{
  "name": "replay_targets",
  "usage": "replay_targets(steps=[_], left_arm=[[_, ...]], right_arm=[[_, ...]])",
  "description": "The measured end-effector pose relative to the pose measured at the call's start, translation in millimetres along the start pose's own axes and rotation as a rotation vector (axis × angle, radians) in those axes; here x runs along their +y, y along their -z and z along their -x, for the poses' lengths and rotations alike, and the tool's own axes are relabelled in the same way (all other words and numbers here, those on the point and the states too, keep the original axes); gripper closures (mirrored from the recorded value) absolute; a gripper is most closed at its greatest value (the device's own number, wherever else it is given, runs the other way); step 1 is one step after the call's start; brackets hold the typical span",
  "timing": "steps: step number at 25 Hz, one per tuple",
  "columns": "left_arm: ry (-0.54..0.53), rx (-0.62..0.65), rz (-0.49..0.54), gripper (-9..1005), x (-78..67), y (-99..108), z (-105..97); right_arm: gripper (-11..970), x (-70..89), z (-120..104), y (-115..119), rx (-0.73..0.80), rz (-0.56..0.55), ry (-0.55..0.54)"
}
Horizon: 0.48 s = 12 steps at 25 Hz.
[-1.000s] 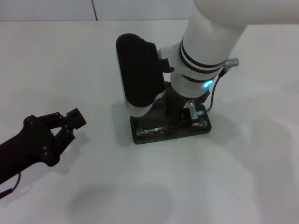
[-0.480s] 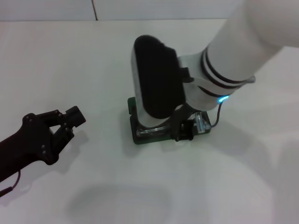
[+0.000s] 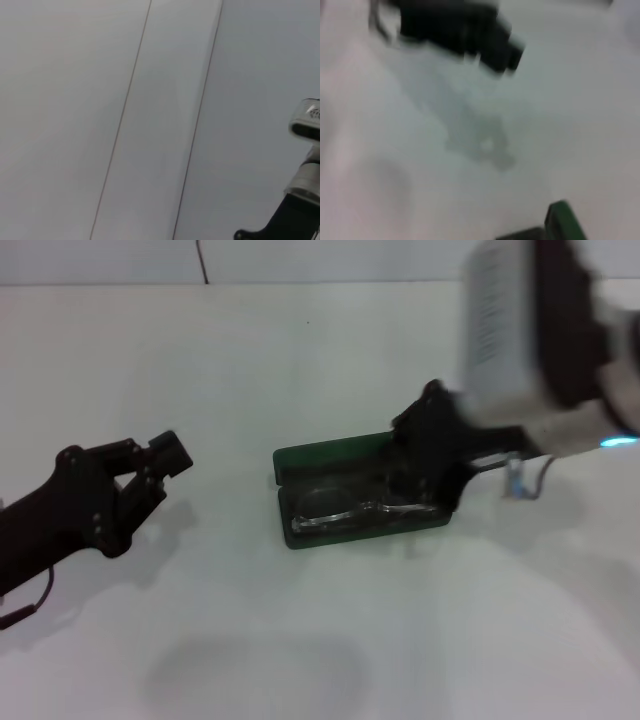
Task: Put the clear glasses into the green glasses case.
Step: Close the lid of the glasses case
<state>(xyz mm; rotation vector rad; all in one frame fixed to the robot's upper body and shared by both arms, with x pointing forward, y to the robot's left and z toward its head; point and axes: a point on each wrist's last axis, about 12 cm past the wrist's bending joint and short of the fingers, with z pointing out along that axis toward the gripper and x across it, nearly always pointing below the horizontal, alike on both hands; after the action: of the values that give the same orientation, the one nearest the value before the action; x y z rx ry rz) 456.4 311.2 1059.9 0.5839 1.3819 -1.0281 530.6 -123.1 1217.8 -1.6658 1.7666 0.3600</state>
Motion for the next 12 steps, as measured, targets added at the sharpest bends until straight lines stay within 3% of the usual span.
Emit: replay_targets(steps=[7,10,11,12], left_arm=[[-0.002,-0.029,-0.018,881,3.7,-4,8],[-0.01,-0.046,-0.035,881,7.8,-12,14],[-0.013,-0.05,-0.042,880,9.2,-15,16],[-0.014,-0.054,-0.054,880,10.8,-20,18]], right_arm=[[658,-5.1,-44,54,-0.333,-0.034,-0.118],[651,-5.5,-74,73,-0.442,-0.057,-0.173],[648,-4.2,-96,83,-0.496,-0.069,-0.217],[646,-4.2,-96,83,-0.496,-0.069,-0.217]])
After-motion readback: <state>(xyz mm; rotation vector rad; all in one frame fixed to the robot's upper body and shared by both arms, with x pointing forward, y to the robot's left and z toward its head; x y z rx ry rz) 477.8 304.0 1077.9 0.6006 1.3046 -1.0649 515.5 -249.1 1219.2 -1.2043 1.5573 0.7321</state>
